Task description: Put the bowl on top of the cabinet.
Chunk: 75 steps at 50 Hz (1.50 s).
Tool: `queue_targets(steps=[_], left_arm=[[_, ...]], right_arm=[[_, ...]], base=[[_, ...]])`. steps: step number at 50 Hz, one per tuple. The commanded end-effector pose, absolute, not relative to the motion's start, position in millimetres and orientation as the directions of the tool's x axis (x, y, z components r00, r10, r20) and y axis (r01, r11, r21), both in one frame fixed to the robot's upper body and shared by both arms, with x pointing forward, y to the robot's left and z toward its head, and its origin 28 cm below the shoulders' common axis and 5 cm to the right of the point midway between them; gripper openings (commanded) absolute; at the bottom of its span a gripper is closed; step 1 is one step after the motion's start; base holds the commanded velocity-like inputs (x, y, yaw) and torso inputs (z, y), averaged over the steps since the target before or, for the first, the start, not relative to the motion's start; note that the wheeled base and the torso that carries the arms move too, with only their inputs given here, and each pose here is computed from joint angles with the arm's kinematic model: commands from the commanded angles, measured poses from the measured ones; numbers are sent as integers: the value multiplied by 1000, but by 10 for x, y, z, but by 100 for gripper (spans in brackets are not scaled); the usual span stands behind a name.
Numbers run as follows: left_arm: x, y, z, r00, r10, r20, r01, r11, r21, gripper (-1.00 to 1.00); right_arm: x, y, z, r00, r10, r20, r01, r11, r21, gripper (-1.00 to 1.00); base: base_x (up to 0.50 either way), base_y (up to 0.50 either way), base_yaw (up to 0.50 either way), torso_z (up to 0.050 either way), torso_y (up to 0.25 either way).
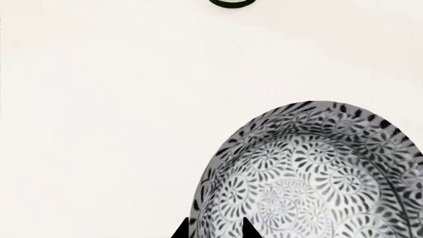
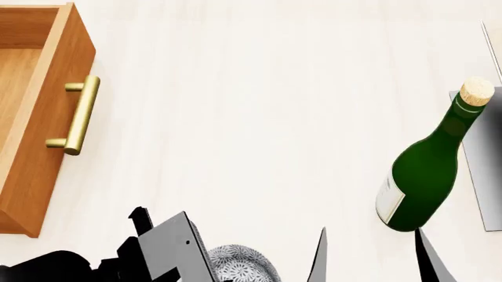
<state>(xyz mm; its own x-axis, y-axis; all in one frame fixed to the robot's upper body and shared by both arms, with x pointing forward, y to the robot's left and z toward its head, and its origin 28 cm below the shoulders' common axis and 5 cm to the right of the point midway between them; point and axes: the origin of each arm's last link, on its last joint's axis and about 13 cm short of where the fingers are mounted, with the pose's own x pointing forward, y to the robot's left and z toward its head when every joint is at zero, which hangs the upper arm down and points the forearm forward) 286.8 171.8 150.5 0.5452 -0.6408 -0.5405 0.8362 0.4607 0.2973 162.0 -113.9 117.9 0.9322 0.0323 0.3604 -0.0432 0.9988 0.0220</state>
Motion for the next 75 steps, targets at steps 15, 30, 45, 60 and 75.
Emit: queue_targets(steps=[15,30,45,60,75], left_arm=[[2851,1827,2059,648,-647,-401,761,524,383,-100],[2812,1969,2713,752,-608,-256,650,619,442,-100],[2787,2085,3398,845,-526,-96,511,742,433,-100],[2975,2489,4241,959,-248,135,227,962,154,-100],[3088,2951,4582,974,42,222,-13,991,-130,-100]], right_arm=[[1628,-1180,1212,928,13,373,-20,1000,14,100],[1611,-1190,1231,926,15,377,-21,1000,14,100],[1595,-1183,1239,924,21,383,-26,1000,8,100],[1587,-1180,1239,923,24,384,-28,1000,5,100],[1578,-1182,1248,924,18,382,-22,1000,6,100]], base=[[0,0,0,0,0],[0,0,0,0,0],[0,0,0,0,0],[0,0,0,0,0],[0,0,0,-8,109]])
